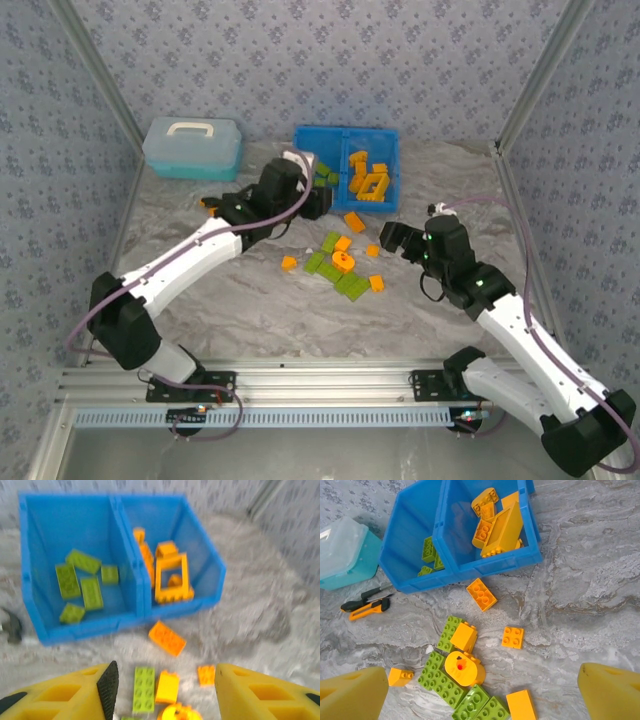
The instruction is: Sort the legos into containers by color
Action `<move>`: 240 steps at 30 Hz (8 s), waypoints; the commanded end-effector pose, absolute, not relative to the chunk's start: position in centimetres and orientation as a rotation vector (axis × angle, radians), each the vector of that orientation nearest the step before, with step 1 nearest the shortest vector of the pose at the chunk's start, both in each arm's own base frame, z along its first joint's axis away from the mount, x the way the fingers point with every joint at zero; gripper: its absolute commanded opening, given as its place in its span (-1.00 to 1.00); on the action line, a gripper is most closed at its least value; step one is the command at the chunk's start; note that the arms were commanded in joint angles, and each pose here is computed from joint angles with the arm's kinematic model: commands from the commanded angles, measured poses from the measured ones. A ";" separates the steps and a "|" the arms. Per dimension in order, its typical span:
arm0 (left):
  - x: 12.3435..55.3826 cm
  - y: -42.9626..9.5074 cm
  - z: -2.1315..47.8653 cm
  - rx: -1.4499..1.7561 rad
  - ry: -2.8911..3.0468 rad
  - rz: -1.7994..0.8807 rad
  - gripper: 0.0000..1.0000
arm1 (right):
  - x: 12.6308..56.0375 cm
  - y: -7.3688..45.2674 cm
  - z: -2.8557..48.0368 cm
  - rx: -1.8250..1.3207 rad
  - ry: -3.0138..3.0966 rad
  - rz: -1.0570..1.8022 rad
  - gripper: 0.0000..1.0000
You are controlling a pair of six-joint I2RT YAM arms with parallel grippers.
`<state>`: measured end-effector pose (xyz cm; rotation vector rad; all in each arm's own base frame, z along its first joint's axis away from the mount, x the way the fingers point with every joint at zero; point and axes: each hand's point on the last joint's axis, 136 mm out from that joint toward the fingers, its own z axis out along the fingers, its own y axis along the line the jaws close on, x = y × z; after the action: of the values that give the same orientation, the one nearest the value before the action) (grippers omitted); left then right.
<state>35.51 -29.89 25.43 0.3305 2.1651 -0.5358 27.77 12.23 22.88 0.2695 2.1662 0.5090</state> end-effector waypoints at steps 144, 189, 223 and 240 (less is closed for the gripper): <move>22.5 -41.2 5.3 0.926 2.565 -0.324 0.20 | 26.1 6.9 21.0 0.524 2.150 0.408 1.00; 25.7 -40.3 16.6 0.709 2.283 -0.305 -0.44 | 26.2 6.2 21.7 0.583 2.109 0.436 1.00; 53.8 -30.9 30.5 0.109 2.139 -0.361 0.36 | 26.6 9.6 21.3 0.384 2.200 0.501 1.00; 31.4 -22.5 27.6 0.401 2.211 -0.515 0.99 | 25.5 23.0 8.9 0.121 2.622 0.255 0.69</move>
<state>33.79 -23.14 30.64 0.3464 2.1434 -0.5101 25.07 22.68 9.43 0.0497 2.6309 0.3138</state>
